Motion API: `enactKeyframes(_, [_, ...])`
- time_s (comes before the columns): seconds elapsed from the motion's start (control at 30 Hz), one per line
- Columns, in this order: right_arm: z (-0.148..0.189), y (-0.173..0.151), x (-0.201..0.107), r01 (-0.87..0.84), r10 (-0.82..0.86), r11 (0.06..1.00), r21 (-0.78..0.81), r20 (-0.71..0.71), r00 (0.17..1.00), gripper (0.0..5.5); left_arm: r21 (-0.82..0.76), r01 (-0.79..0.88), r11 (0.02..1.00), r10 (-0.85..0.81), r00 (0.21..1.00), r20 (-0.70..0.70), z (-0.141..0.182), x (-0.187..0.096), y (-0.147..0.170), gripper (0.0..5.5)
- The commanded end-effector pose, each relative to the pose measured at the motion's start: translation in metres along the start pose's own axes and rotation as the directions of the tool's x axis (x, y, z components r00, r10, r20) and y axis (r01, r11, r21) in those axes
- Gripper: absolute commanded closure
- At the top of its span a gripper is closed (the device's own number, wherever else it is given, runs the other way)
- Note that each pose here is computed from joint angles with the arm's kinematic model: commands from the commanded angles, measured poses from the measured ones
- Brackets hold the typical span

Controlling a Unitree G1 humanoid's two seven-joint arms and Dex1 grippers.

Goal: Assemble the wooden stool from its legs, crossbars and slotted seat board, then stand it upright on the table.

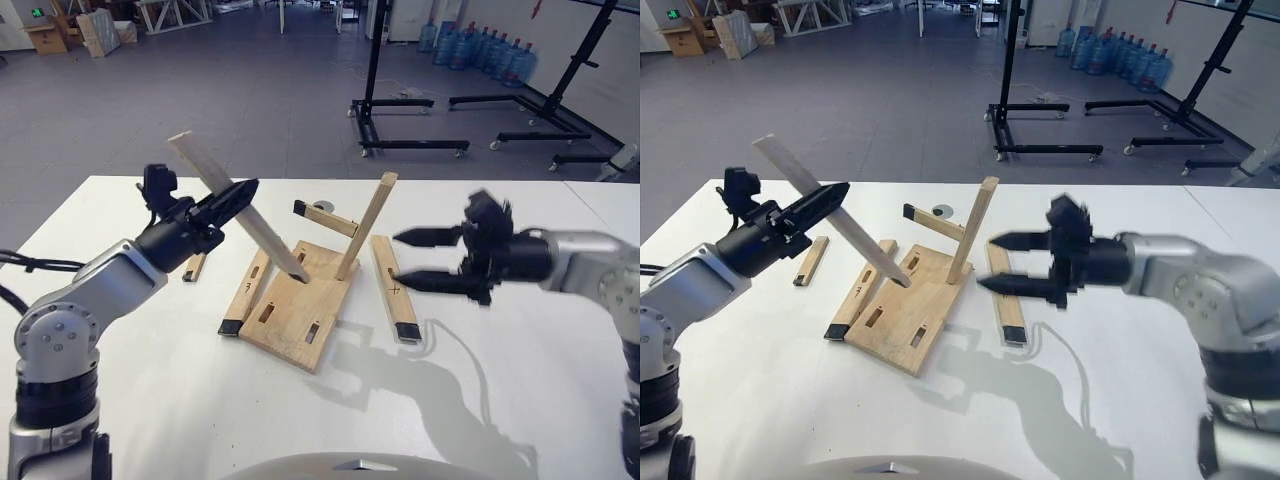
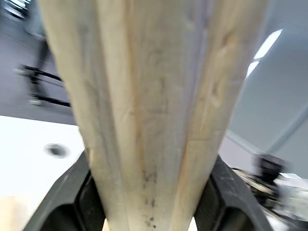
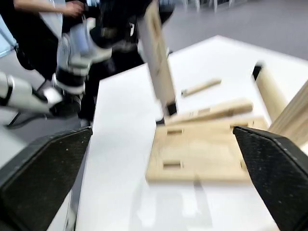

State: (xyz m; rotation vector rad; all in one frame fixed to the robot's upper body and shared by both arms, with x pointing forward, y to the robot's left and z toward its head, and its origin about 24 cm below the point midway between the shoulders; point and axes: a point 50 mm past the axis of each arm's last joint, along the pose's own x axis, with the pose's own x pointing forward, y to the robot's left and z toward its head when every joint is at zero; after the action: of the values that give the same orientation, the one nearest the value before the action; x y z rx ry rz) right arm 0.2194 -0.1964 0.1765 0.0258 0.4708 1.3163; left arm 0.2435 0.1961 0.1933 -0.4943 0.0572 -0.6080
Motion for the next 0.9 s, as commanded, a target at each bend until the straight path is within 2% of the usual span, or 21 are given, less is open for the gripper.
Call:
enactKeyframes(0.03, [-0.027, 0.004, 0.031, 0.012, -0.027, 0.988, -0.154, -0.095, 0.995, 0.1, 0.086, -0.169, 0.982, 0.152, 0.974, 0.169, 0.017, -0.01, 0.02, 3.48])
enactKeyframes(0.13, [-0.028, 0.001, 0.072, 0.086, -0.107, 0.948, -0.307, -0.051, 0.993, 0.1, 0.089, -0.244, 0.966, 0.218, 0.947, 0.237, 0.021, -0.011, 0.03, 3.48])
enactKeyframes(0.23, [-0.018, -0.004, 0.11, 0.155, -0.212, 0.879, -0.452, -0.076, 0.974, 0.1, 0.084, -0.244, 0.966, 0.216, 0.944, 0.249, 0.016, -0.012, 0.03, 3.48])
enactKeyframes(0.4, [-0.009, -0.003, 0.159, 0.18, -0.271, 0.877, -0.446, -0.15, 0.951, 0.1, 0.053, -0.23, 0.972, 0.209, 0.943, 0.258, 0.01, -0.009, 0.026, 3.48])
enactKeyframes(0.63, [-0.027, -0.004, 0.172, 0.165, -0.316, 0.863, -0.478, -0.254, 0.914, 0.1, 0.038, -0.209, 0.977, 0.193, 0.948, 0.255, 0.007, -0.003, 0.022, 3.48])
enactKeyframes(0.9, [-0.027, -0.002, 0.18, 0.16, -0.318, 0.855, -0.493, -0.255, 0.913, 0.1, 0.031, -0.229, 0.973, 0.214, 0.943, 0.254, 0.005, -0.002, 0.024, 3.48])
